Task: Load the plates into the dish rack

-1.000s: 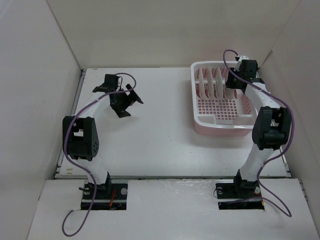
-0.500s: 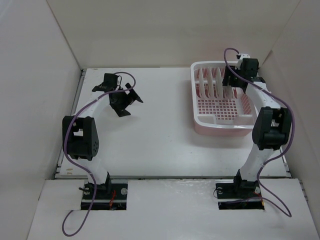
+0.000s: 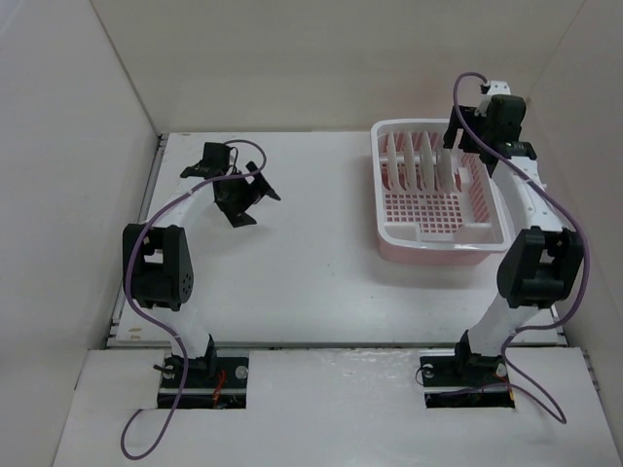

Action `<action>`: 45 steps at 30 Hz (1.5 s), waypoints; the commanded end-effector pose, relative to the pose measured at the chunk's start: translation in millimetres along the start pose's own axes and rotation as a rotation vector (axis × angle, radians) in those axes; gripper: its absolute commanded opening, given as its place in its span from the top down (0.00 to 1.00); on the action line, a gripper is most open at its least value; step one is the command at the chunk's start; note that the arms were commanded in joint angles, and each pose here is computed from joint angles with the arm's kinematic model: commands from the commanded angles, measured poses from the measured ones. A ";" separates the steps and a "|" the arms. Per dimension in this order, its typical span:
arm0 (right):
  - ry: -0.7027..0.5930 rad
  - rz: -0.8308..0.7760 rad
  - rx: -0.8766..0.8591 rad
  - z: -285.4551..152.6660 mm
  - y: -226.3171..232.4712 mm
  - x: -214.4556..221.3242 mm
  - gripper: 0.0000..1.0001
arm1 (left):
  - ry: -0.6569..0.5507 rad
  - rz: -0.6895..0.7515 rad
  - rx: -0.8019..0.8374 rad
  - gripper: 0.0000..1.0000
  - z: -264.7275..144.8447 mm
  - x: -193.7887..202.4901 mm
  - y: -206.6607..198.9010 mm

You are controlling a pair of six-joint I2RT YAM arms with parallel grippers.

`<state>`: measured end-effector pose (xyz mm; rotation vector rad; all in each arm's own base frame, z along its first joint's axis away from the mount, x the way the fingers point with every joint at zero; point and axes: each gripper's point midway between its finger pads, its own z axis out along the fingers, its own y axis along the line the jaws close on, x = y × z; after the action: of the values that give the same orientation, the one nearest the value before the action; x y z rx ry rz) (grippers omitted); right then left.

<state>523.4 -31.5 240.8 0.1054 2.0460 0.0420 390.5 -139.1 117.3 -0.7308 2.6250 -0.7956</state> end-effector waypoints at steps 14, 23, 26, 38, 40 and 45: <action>-0.403 0.087 -0.059 -219.3 50.5 -137.2 0.01 | -0.622 0.223 0.001 0.00 -172.5 -114.2 -86.7; -0.644 0.109 -0.098 -355.3 60.4 -167.8 0.01 | -0.984 0.202 0.379 0.00 -324.7 -92.8 -146.1; -0.707 0.130 -0.079 -387.4 53.4 -177.7 0.01 | -0.990 0.211 0.423 0.00 -346.6 -88.4 -157.7; -0.755 0.133 -0.047 -422.6 42.3 -176.5 0.01 | -1.098 0.208 0.428 0.00 -405.9 -70.7 -159.3; -0.757 0.140 -0.030 -422.6 39.1 -176.6 0.01 | -1.090 0.206 0.419 0.00 -403.3 -68.2 -155.7; -0.749 0.133 -0.016 -421.3 37.0 -174.7 0.01 | -1.095 0.200 0.412 0.00 -404.0 -65.0 -151.0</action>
<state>234.0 -0.9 590.0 0.2001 1.2969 0.1039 348.5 -43.6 519.5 -0.5421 1.5309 -0.5951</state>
